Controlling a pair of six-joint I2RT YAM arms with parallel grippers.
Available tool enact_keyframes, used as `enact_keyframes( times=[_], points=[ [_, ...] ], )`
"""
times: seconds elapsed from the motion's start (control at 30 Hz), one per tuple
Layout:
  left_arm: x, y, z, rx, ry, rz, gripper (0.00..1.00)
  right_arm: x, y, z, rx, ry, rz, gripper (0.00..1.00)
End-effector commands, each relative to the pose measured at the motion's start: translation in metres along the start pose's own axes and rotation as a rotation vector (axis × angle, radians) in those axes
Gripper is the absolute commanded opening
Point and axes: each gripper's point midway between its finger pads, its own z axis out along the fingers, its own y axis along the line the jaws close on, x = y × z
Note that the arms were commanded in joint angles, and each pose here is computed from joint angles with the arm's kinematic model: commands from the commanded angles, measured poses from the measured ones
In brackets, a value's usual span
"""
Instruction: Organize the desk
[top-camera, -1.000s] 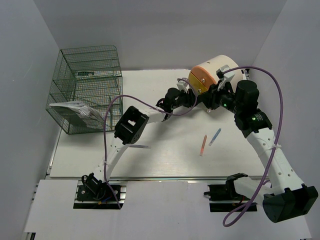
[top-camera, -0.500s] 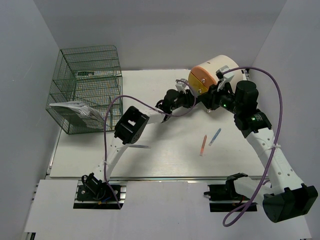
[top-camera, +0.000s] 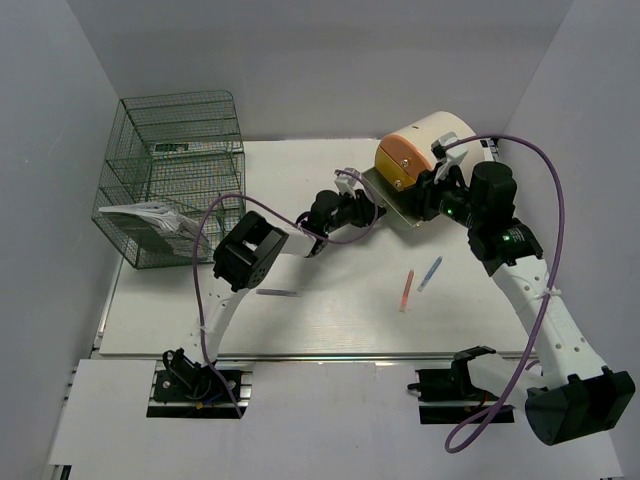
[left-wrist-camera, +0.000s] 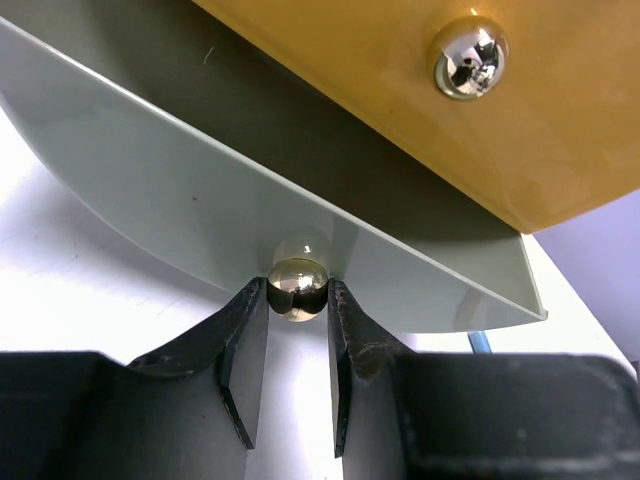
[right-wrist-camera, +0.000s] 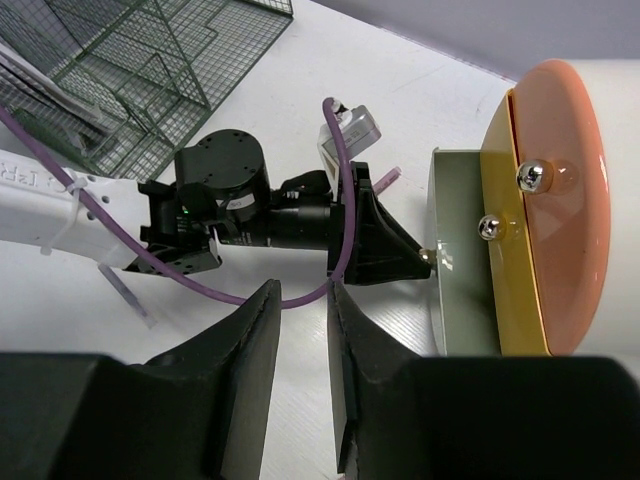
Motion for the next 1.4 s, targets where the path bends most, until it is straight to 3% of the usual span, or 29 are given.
enact_keyframes(
  times=[0.0,0.1,0.13,0.17,0.27,0.3,0.47,0.63,0.77,0.83,0.87,0.9,0.93,1.0,1.03,1.13,1.17,1.23,1.27,1.37],
  points=[
    [-0.026,-0.017,-0.008,0.020,-0.026,0.036,0.20,-0.002,-0.001,0.004,-0.019,-0.021,-0.044,0.32],
    [-0.027,-0.016,-0.011,0.007,-0.025,0.037,0.20,0.000,0.000,0.005,-0.032,-0.014,-0.050,0.34],
    [-0.027,-0.016,-0.011,0.008,-0.023,0.043,0.22,-0.001,0.002,0.005,-0.038,-0.017,-0.056,0.39],
    [-0.028,-0.017,-0.011,0.006,-0.021,0.043,0.39,0.000,0.002,0.006,-0.044,-0.013,-0.060,0.42],
    [-0.030,-0.016,-0.011,-0.014,-0.004,0.053,0.64,0.006,0.010,0.007,-0.098,0.006,-0.079,0.54],
    [-0.034,-0.018,-0.013,-0.017,-0.007,0.055,0.68,0.008,0.015,0.006,-0.134,0.017,-0.090,0.58],
    [-0.044,-0.027,-0.023,-0.024,-0.010,0.068,0.72,0.016,0.027,0.005,-0.215,0.044,-0.111,0.61],
    [-0.058,-0.040,-0.044,-0.041,-0.006,0.098,0.72,0.021,0.041,-0.003,-0.322,0.049,-0.200,0.54],
    [-0.067,-0.057,-0.071,-0.040,0.015,0.130,0.66,0.034,0.052,-0.010,-0.400,0.075,-0.281,0.35],
    [-0.075,-0.070,-0.093,-0.046,0.043,0.137,0.48,0.052,0.049,-0.011,-0.410,0.136,-0.317,0.26],
    [-0.075,-0.072,-0.100,-0.057,0.064,0.151,0.34,0.060,0.042,-0.011,-0.386,0.166,-0.330,0.17],
    [-0.077,-0.075,-0.108,-0.069,0.081,0.158,0.13,0.072,0.038,-0.009,-0.385,0.207,-0.339,0.15],
    [-0.078,-0.081,-0.126,-0.098,0.127,0.155,0.05,0.087,0.031,-0.011,-0.366,0.272,-0.362,0.13],
    [-0.077,-0.082,-0.146,-0.145,0.182,0.169,0.00,0.107,0.019,-0.007,-0.336,0.371,-0.334,0.04],
    [-0.061,-0.077,-0.164,-0.194,0.273,0.150,0.00,0.114,0.015,-0.008,-0.318,0.415,-0.319,0.03],
    [-0.065,-0.085,-0.209,-0.251,0.321,0.187,0.00,0.152,0.000,-0.015,-0.226,0.594,-0.265,0.00],
    [-0.071,-0.094,-0.230,-0.248,0.299,0.217,0.04,0.158,-0.002,-0.018,-0.208,0.618,-0.266,0.06],
    [-0.077,-0.092,-0.256,-0.302,0.271,0.261,0.30,0.174,-0.002,-0.026,-0.168,0.675,-0.303,0.17],
    [-0.069,-0.086,-0.271,-0.326,0.276,0.286,0.53,0.178,-0.003,-0.029,-0.152,0.692,-0.322,0.29],
    [-0.100,-0.089,-0.310,-0.402,0.128,0.374,0.77,0.183,-0.023,-0.038,-0.045,0.735,-0.382,0.44]
  ],
)
